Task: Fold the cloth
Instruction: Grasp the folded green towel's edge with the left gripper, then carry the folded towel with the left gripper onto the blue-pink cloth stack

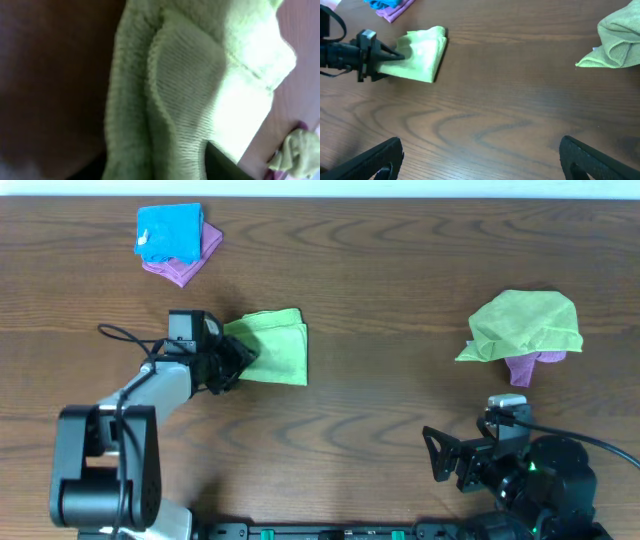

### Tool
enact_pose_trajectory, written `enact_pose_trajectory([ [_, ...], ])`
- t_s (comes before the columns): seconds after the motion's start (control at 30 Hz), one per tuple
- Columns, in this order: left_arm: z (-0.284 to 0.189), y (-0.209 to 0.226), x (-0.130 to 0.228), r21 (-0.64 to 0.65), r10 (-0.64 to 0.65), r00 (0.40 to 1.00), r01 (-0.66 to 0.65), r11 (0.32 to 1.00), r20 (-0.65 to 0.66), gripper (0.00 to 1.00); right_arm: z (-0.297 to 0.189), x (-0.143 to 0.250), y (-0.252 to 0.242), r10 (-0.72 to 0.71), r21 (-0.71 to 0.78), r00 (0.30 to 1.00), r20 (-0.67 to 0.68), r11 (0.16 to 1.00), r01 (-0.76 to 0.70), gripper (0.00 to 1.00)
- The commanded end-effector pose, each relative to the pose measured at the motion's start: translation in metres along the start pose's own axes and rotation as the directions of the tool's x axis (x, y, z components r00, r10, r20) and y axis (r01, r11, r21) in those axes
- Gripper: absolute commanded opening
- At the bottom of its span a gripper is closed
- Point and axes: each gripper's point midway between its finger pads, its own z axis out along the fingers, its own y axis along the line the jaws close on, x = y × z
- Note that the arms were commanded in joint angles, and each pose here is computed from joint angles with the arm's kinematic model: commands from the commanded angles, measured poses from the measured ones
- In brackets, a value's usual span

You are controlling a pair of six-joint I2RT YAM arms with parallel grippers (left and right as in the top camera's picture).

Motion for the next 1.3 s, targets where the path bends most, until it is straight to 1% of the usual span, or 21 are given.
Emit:
enact_pose_trajectory([
  [0.0,0.007,0.005,-0.001,-0.005,-0.002,1.0,0.002,1.0,0.002,0.19,0.001,0.001,-0.003,0.021,0.012,1.0,0.001,1.0,-0.021,0.99],
  [0.03,0.007,0.002,-0.003,0.007,0.007,1.0,-0.007,1.0,0.012,0.06,0.001,0.001,-0.003,0.021,0.012,1.0,0.001,1.0,-0.021,0.99],
  [0.13,0.005,-0.02,-0.013,0.098,0.055,0.998,-0.059,0.993,0.044,0.06,0.001,0.001,-0.003,0.021,0.012,1.0,0.001,1.0,-0.021,0.99],
  [0.2,0.001,-0.044,-0.021,0.192,0.091,0.993,-0.103,0.976,0.07,0.06,0.001,0.001,-0.003,0.021,0.012,1.0,0.001,1.0,-0.021,0.99],
  [0.23,-0.003,-0.056,-0.026,0.226,0.087,0.993,-0.104,0.969,0.082,0.06,0.001,0.001,-0.003,0.021,0.012,1.0,0.001,1.0,-0.021,0.99],
  [0.3,-0.016,-0.088,-0.047,0.281,0.087,0.987,-0.122,0.952,0.134,0.06,0.001,0.001,-0.003,0.021,0.012,1.0,0.001,1.0,-0.021,0.99],
  [0.37,-0.038,-0.129,-0.074,0.322,0.111,0.97,-0.179,0.93,0.218,0.06,0.001,0.001,-0.003,0.021,0.012,1.0,0.001,1.0,-0.021,0.99],
  [0.43,-0.059,-0.157,-0.098,0.318,0.111,0.948,-0.209,0.925,0.3,0.06,0.001,0.001,-0.003,0.021,0.012,1.0,0.001,1.0,-0.021,0.99],
  [0.5,-0.079,-0.176,-0.118,0.295,0.104,0.923,-0.223,0.929,0.37,0.06,0.001,0.001,-0.003,0.021,0.012,1.0,0.001,1.0,-0.021,0.99],
  [0.6,-0.115,-0.202,-0.148,0.25,0.12,0.858,-0.276,0.928,0.5,0.06,0.001,0.001,-0.003,0.021,0.012,1.0,0.001,1.0,-0.021,0.99],
  [0.73,-0.145,-0.204,-0.18,0.219,0.083,0.791,-0.267,0.939,0.606,0.06,0.001,0.001,-0.003,0.021,0.012,1.0,0.001,1.0,-0.021,0.99],
  [0.83,-0.154,-0.193,-0.2,0.191,0.062,0.749,-0.246,0.95,0.659,0.06,0.001,0.001,-0.003,0.021,0.012,1.0,0.001,1.0,-0.021,0.99],
  [0.9,-0.157,-0.188,-0.216,0.178,0.063,0.719,-0.254,0.951,0.692,0.06,0.001,0.001,-0.003,0.021,0.012,1.0,0.001,1.0,-0.021,0.99],
  [1.1,-0.133,-0.18,-0.259,0.19,0.042,0.681,-0.262,0.946,0.731,0.06,0.001,0.001,-0.003,0.021,0.012,1.0,0.001,1.0,-0.021,0.99],
  [1.13,-0.124,-0.18,-0.269,0.19,0.042,0.677,-0.264,0.946,0.734,0.06,0.001,0.001,-0.003,0.021,0.012,1.0,0.001,1.0,-0.021,0.99],
  [1.27,-0.113,-0.189,-0.292,0.183,0.055,0.659,-0.286,0.941,0.75,0.06,0.001,0.001,-0.003,0.021,0.012,1.0,0.001,1.0,-0.021,0.99],
])
